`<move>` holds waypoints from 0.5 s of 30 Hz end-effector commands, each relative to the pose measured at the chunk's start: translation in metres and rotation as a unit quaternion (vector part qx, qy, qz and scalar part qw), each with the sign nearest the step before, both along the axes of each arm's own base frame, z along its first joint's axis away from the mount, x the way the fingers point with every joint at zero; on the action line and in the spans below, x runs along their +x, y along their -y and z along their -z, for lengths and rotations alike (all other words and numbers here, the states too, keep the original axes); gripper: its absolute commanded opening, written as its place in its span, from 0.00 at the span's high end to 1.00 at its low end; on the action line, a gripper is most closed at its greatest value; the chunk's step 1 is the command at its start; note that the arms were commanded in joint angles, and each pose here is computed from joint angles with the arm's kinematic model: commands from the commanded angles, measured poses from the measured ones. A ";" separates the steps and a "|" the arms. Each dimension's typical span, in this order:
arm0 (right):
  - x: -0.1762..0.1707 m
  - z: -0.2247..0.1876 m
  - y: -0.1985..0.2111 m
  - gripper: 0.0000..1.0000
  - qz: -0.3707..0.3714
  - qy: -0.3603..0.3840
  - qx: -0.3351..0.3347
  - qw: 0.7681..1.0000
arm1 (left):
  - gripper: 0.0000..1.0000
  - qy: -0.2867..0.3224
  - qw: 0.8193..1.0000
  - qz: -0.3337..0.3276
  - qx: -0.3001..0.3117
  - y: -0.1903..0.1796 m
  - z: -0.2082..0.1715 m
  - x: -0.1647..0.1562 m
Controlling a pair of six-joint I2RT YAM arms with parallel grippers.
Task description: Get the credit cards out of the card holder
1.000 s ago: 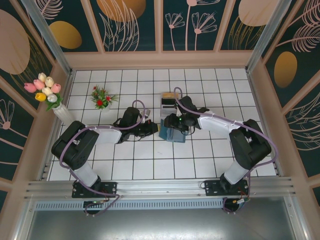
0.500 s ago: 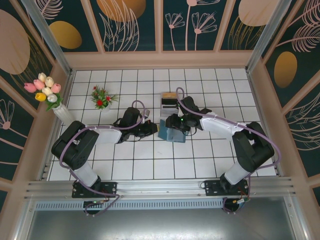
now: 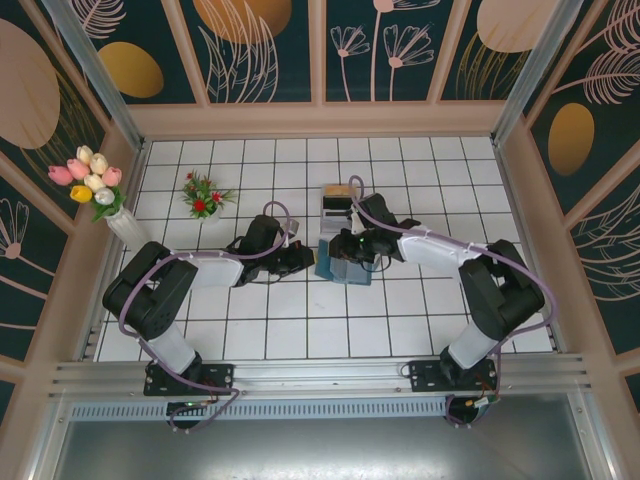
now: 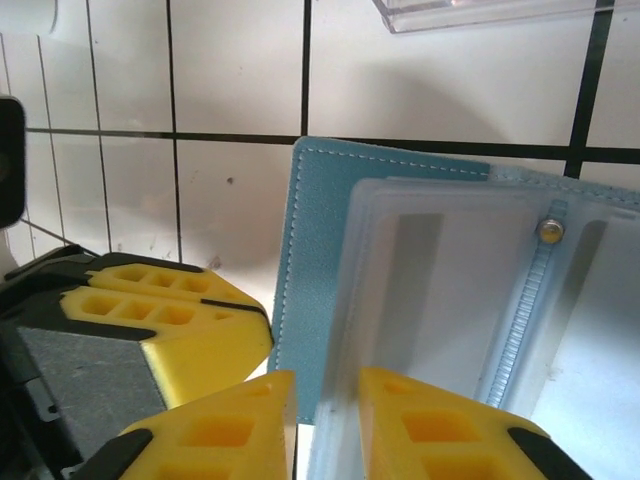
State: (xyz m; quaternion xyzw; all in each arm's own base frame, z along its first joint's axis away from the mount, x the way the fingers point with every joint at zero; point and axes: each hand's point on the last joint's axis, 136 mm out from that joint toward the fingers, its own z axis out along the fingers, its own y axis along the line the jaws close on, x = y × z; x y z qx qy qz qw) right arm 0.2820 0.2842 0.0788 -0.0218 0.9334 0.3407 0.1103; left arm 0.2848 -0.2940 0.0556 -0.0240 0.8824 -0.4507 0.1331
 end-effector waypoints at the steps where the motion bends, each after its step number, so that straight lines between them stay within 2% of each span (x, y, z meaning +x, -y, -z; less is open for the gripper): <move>1: -0.003 0.009 -0.002 0.81 -0.013 -0.006 0.001 1.000 | 0.90 0.011 1.000 0.011 -0.003 0.005 -0.006 0.002; 4: -0.003 0.010 -0.003 0.75 -0.013 -0.006 -0.002 1.000 | 0.90 0.010 1.000 0.010 -0.002 0.004 -0.004 0.001; 7: -0.001 0.013 0.001 0.73 -0.008 -0.004 -0.014 1.000 | 0.90 0.011 1.000 0.010 -0.003 0.005 -0.005 0.001; 15: 0.000 0.024 0.013 0.77 0.008 -0.009 -0.055 0.998 | 0.90 0.011 1.000 0.008 0.000 0.004 -0.005 0.003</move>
